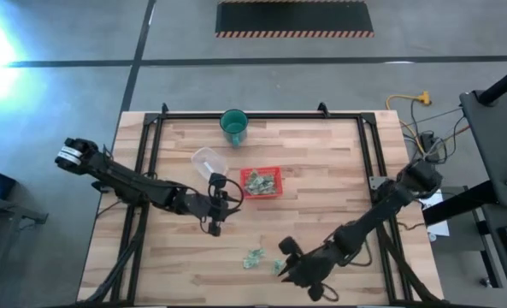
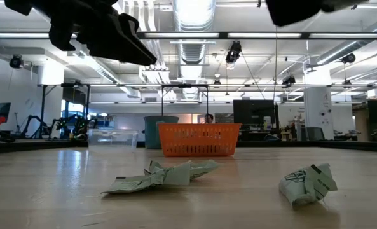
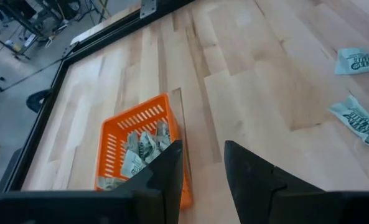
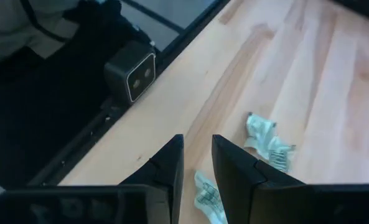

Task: Pick and place items into bin
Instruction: Put the stevia packet into the orange bin

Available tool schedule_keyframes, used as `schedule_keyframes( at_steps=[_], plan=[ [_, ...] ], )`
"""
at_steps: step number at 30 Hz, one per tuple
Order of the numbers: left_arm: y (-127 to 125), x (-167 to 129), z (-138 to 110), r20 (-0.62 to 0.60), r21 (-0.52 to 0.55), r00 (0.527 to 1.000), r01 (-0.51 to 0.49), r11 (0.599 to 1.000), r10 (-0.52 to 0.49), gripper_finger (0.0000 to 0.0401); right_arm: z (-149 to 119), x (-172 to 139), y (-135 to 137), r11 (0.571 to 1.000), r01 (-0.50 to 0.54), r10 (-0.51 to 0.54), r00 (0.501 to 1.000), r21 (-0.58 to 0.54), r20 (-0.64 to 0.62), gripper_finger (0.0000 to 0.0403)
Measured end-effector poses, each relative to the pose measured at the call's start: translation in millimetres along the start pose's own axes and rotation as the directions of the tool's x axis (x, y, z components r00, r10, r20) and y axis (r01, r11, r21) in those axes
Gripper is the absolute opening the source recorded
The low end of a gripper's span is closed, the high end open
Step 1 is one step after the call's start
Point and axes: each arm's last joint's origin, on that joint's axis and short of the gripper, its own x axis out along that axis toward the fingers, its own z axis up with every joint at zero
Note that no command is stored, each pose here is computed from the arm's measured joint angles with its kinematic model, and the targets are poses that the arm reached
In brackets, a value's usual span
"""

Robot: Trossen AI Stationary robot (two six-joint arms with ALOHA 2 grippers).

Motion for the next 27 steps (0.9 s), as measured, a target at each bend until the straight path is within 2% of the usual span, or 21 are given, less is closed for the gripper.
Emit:
schedule_keyframes(
  at_steps=[8,17,27],
  plan=[
    [0.0,0.1,-0.5,0.0,-0.001,1.0,-0.001,1.0,0.001,0.01,-5.2,25.7,1.1,0.998,0.023,-0.013,0.983,0.053,-0.182,0.0105],
    [-0.5,0.4,-2.3,-0.003,-0.014,1.0,0.0,1.0,0.0,0.01,-7.2,27.7,-0.9,0.994,0.042,-0.019,0.977,0.102,-0.212,0.0147],
    [-1.1,0.7,-4.6,-0.009,-0.012,1.0,0.001,1.0,-0.001,0.01,-22.5,36.9,-9.6,0.987,0.071,-0.036,0.971,0.141,-0.237,0.0153]
  ],
)
